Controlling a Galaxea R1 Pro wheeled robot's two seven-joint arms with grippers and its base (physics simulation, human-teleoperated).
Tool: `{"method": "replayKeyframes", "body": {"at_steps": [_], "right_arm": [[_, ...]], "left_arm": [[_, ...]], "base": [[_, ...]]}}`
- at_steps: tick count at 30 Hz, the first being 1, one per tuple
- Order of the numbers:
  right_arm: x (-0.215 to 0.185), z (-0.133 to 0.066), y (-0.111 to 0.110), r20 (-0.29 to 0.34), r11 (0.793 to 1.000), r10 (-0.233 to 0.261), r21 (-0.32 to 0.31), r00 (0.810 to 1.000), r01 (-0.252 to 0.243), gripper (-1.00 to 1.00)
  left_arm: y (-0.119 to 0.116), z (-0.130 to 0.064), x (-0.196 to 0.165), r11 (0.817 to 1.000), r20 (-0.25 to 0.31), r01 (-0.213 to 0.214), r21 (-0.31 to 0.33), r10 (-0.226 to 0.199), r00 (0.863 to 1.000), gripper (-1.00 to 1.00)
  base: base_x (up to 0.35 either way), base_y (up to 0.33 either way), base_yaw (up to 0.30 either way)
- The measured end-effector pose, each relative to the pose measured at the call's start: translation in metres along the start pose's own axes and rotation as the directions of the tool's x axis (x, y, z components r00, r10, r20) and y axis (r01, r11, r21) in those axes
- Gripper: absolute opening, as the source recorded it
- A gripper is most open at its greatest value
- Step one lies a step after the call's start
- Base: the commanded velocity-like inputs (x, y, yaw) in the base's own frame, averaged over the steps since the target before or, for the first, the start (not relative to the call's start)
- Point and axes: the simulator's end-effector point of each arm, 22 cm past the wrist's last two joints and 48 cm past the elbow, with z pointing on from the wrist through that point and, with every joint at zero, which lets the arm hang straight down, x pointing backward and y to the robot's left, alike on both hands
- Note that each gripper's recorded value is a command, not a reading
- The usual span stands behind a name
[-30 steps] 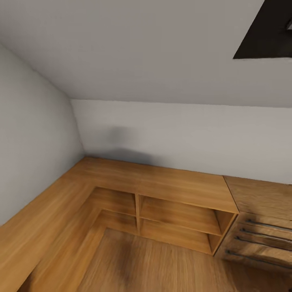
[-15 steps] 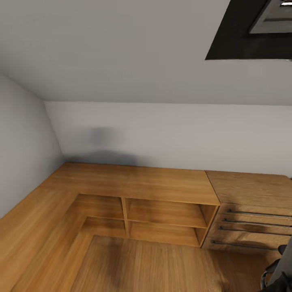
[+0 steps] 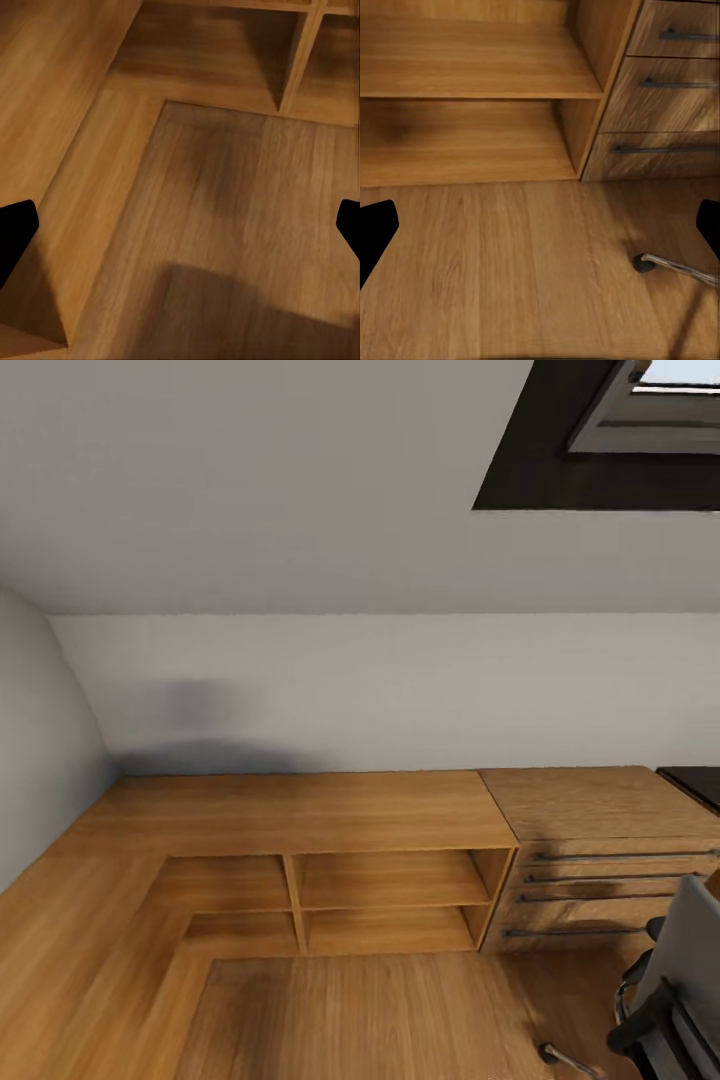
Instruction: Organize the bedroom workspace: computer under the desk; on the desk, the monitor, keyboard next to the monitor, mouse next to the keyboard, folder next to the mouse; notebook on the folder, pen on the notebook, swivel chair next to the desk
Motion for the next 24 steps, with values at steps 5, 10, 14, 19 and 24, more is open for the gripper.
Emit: {"method": "replayKeyframes", "body": {"at_steps": [5, 10, 14, 19, 24], "right_arm": [[-0.0002, -0.0001, 0.0010, 0.001, 1.000, -0.004, -0.005, 1.000, 0.004, 1.00], [-0.0013, 0.0002, 0.0014, 0.004, 1.000, -0.004, -0.007, 1.000, 0.004, 1.00], [-0.0024, 0.0005, 0.0009, 0.007, 1.000, -0.003, -0.005, 1.000, 0.004, 1.00], [-0.0035, 0.0007, 0.0000, 0.010, 1.000, -0.003, -0.001, 1.000, 0.003, 1.00], [-0.0050, 0.0011, -0.0002, 0.013, 1.000, -0.002, -0.001, 1.000, 0.002, 1.00]], "left_arm": [[-0.0009, -0.0001, -0.0001, 1.000, 0.000, 0.001, 0.001, -0.001, 1.000, 1.00], [-0.0012, 0.0000, -0.0010, 1.000, 0.002, 0.002, 0.002, -0.002, 1.000, 1.00], [-0.0013, 0.0002, -0.0020, 1.000, 0.005, 0.003, 0.001, -0.003, 1.000, 1.00], [-0.0016, 0.0005, -0.0032, 1.000, 0.008, 0.004, 0.002, -0.004, 1.000, 1.00], [-0.0016, 0.0007, -0.0045, 1.000, 0.011, 0.005, 0.002, -0.005, 1.000, 1.00]], "base": [[0.000, 0.022, -0.271], [0.000, 0.003, -0.262], [0.000, 0.000, -0.258], [0.000, 0.000, -0.257], [0.000, 0.000, -0.257]]}}
